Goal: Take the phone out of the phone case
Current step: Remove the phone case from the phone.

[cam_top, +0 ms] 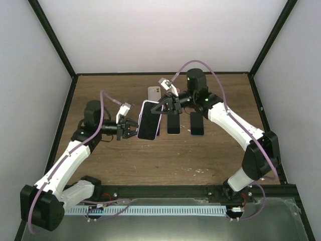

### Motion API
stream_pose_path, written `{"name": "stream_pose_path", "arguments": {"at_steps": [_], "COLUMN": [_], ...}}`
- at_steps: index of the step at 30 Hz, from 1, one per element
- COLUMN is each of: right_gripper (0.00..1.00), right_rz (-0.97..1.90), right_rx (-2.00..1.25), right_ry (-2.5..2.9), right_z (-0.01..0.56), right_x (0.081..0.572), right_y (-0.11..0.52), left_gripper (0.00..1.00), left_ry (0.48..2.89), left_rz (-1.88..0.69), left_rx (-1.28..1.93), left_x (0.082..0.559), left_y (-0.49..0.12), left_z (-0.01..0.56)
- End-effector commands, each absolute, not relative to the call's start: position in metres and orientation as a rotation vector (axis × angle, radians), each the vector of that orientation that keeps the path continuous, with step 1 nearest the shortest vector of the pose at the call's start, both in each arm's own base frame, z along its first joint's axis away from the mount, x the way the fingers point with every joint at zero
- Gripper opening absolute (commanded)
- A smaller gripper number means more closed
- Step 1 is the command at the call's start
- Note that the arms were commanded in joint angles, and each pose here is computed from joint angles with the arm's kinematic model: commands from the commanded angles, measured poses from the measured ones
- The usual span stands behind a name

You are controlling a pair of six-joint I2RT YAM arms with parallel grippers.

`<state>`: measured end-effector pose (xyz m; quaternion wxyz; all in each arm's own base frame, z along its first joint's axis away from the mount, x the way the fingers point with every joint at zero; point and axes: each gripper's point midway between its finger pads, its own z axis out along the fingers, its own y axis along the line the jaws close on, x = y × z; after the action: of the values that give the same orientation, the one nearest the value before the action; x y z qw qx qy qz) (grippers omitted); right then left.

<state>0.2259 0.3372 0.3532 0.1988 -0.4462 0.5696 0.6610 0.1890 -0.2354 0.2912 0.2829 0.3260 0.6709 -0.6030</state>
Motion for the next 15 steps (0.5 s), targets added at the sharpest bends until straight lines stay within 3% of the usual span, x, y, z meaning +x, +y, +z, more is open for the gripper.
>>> {"name": "stream_pose_path", "arguments": {"at_steps": [1, 4, 9, 15], "right_gripper": [0.01, 0.04, 0.33, 0.54], "right_rz": [1.844, 1.818, 1.696, 1.471], "right_rx": [-1.348, -1.334, -1.259, -1.184], "right_ry": [1.558, 1.566, 1.597, 1.638], "right_z": [0.349, 0.350, 0.357, 0.360], "right_x": [0.209, 0.218, 0.250, 0.287], "right_y": [0.357, 0.355, 0.344, 0.331], "left_gripper": [0.00, 0.00, 0.00, 0.00], "left_ry": [1.695, 1.717, 1.751, 1.791], "left_rz": [-1.615, -1.622, -1.623, -1.621], "left_rx": [0.856, 0.777, 0.641, 0.534], "left_x": [0.195, 0.202, 0.219, 0.234], "left_y": [-0.234, -0.224, -0.208, -0.200], "left_z": [0.318, 0.315, 0.310, 0.304]}}
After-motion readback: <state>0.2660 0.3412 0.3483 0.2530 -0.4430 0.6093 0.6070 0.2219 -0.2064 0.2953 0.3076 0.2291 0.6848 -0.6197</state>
